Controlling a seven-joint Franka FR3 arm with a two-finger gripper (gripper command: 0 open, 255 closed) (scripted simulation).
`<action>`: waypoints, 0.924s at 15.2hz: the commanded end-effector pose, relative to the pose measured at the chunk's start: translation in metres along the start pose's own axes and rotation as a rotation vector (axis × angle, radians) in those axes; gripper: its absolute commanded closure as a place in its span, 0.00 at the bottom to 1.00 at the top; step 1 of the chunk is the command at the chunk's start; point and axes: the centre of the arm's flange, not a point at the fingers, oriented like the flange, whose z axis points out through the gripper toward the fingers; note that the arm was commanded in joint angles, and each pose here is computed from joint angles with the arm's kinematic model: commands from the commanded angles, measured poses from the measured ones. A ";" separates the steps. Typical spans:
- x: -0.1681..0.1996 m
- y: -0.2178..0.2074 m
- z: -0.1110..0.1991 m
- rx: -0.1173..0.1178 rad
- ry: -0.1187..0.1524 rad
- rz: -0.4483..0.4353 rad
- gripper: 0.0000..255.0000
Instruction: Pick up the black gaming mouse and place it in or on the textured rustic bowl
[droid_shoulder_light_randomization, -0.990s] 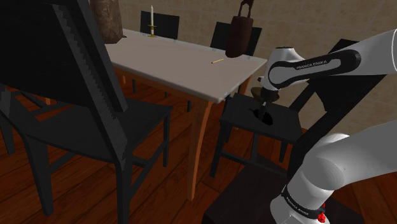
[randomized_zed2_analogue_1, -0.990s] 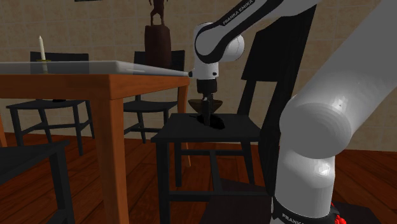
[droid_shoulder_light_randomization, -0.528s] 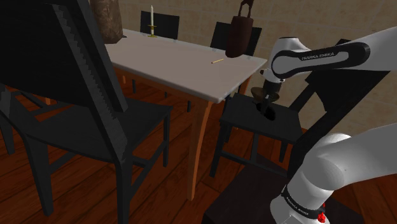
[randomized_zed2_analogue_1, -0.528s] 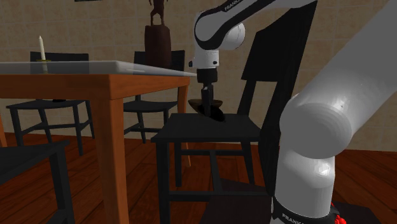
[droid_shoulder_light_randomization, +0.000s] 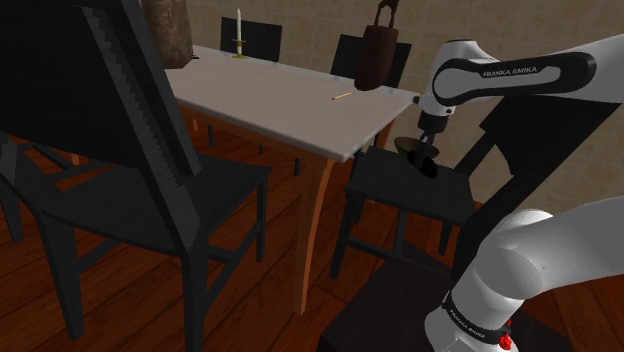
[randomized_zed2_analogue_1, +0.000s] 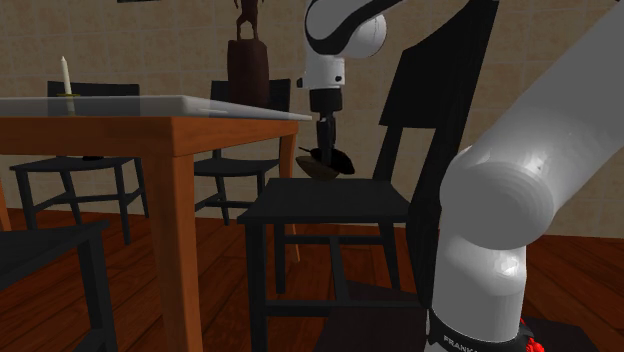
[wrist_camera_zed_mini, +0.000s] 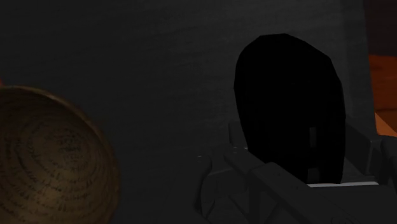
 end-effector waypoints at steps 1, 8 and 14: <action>0.000 0.001 -0.011 0.000 0.000 0.000 1.00; -0.002 0.003 -0.048 0.000 0.000 0.000 1.00; 0.010 0.068 -0.046 0.000 0.000 0.000 1.00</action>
